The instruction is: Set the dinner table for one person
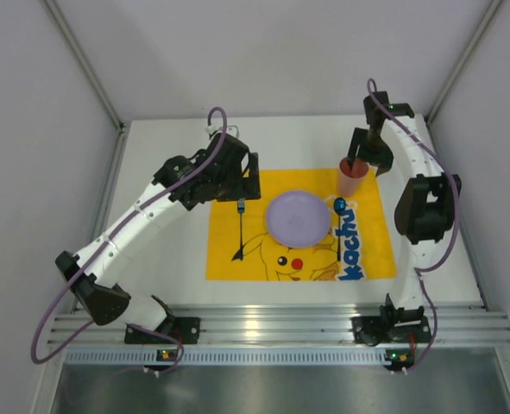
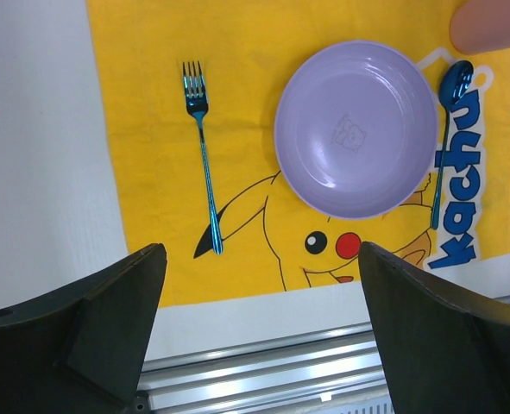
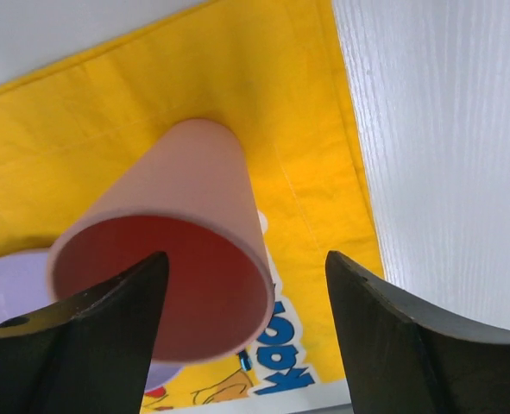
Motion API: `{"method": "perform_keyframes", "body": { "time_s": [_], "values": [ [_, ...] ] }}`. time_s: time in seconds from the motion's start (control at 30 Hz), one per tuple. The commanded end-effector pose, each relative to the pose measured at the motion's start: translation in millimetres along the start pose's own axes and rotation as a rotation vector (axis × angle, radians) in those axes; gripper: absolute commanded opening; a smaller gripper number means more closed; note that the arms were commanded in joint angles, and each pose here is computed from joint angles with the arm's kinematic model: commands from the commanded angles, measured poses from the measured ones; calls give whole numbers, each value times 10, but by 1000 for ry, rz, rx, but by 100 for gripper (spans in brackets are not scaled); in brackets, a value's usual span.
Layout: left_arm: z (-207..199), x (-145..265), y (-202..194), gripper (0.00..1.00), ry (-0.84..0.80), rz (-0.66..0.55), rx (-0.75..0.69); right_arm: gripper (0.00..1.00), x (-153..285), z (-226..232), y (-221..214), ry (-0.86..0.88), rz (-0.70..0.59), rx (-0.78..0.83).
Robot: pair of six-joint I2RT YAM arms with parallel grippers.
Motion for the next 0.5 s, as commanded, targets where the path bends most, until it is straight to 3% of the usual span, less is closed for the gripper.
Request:
{"method": "perform_keyframes", "body": {
  "time_s": [0.0, 0.1, 0.17, 0.2, 0.23, 0.27, 0.3, 0.33, 0.47],
  "values": [
    [-51, -44, 81, 98, -24, -21, -3, 75, 845, 31, 263, 135, -187, -65],
    [-53, -38, 116, 98, -24, -26, -5, 75, 1327, 1, 257, 229, -262, -84],
    [-31, -40, 133, 98, -17, -24, -6, 74, 1821, -23, 190, 362, -388, -79],
    [-20, -29, 153, 98, -12, -29, -3, 75, 1836, -26, 74, 404, -384, -54],
    [4, -29, 166, 98, -6, -31, 2, 78, 2321, -82, -6, 550, -541, -40],
    [46, -24, 178, 98, 5, -31, 12, 85, 2216, -80, -203, 586, -519, -4],
    [79, -21, 192, 98, 18, -37, 21, 99, 2317, -115, -327, 649, -551, 4],
    [105, -23, 197, 98, 28, -40, 29, 100, 2635, -246, -485, 745, -656, -6],
    [256, -7, 165, 98, 110, -93, 50, 100, 2228, -470, -1043, 746, -531, -71]
  ]
}}
Point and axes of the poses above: each gripper's point midway between its finger pads, its own x axis back along the fingers, its own z axis along the line the jaws close on, y = z × x, the point moved 7 cm from there along x, back along the fingers, and after that the axes turned 11 degrees about -x, right-handed, at the moved point
